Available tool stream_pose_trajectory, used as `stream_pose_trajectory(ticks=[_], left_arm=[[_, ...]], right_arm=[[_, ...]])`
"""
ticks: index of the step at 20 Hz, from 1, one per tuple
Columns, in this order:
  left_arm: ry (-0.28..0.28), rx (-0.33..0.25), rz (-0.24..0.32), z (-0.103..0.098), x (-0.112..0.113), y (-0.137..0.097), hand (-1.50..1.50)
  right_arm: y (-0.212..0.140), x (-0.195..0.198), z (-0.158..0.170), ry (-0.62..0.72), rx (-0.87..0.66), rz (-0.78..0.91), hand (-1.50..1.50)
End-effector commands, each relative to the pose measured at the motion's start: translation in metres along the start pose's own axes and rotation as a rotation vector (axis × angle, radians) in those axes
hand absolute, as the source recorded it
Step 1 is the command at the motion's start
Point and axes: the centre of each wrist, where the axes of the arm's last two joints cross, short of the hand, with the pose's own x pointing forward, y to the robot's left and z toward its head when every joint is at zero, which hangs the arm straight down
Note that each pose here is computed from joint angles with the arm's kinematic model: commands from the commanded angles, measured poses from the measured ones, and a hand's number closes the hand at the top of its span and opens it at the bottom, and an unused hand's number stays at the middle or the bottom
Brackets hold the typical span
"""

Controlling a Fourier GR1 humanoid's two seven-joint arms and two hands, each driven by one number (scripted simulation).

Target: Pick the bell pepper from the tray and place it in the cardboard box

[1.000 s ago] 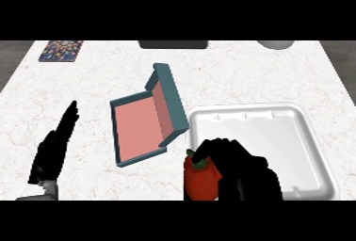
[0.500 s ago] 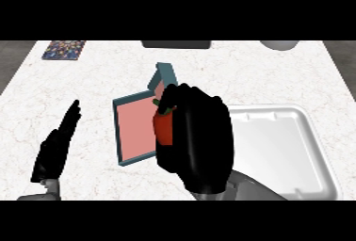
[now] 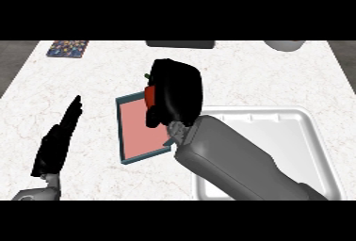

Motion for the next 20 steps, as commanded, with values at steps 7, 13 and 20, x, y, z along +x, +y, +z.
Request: stream_pose_trajectory(ticks=[7,13,20], left_arm=[[-0.002,-0.02,0.008,0.001,0.001,-0.012,0.0],[0.001,-0.013,0.019,-0.011,0.003,-0.017,0.0],[0.014,0.012,0.003,-0.012,-0.001,-0.014,0.0]], right_arm=[[0.053,-0.032,-0.042,0.233,0.018,-0.12,-1.5],[0.053,-0.025,-0.048,0.19,-0.078,-0.274,-1.5],[0.047,-0.033,-0.048,0.201,-0.321,-0.583,-1.5]])
